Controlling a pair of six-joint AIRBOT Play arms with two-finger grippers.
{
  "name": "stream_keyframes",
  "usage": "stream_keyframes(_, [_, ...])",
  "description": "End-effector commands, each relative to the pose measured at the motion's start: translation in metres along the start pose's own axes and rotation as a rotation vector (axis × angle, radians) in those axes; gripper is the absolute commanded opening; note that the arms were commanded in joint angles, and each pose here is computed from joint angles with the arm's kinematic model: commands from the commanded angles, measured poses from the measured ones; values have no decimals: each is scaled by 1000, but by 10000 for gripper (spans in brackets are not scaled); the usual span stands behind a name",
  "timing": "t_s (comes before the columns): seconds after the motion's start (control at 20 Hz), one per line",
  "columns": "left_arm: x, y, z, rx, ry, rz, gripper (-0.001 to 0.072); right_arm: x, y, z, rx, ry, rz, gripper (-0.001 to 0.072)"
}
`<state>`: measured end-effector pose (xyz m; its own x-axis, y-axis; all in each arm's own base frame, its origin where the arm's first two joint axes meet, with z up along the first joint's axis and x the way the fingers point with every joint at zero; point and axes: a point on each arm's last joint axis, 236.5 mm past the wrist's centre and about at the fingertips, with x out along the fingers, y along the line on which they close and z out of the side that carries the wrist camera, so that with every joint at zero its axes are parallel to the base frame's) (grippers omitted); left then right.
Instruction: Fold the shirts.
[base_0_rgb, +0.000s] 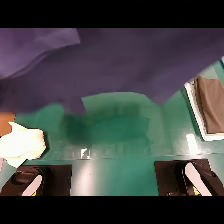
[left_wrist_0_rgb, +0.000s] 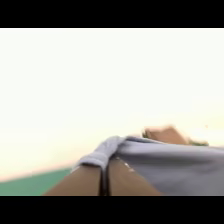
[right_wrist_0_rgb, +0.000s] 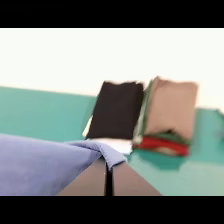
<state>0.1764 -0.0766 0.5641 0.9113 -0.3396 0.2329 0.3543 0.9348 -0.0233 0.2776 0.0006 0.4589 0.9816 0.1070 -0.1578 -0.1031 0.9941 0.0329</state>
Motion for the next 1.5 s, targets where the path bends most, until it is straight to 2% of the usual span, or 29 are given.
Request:
stream_keyframes(0.0, [-18, 24, 12, 22, -4, 124, 20, -30, -1, 21, -12, -54, -77, 16])
stream_keyframes(0.15, [27, 64, -85, 12, 334, 220, 21, -8, -11, 5, 47, 23, -48, 16])
stream_keyframes(0.3, [84, 82, -205, -54, 653, 202, 22, 46, -14, -46, 117, 242, 69, 15])
stream_keyframes(0.4, [116, 88, -296, -120, 843, 176, 22, 92, -19, -96, 158, 439, 109, 15])
stream_keyframes(0.5, [136, 89, -382, -191, 1003, 148, 23, 135, -32, -159, 162, 664, 71, 15])
stream_keyframes(0.7, [160, 107, -506, -248, 1190, 172, 22, 199, -27, -282, 190, 1023, 104, 15])
stream_keyframes(0.9, [181, 119, -558, -238, 1192, 177, 22, 249, -36, -370, 278, 1112, 75, 15])
stream_keyframes(1.15, [181, 119, -559, -193, 1210, 142, 22, 278, -49, -365, 278, 1011, 56, 15])
stream_keyframes(1.45, [111, 100, -606, -249, 1477, 111, 22, 229, -72, -400, 245, 1187, 7, 15])
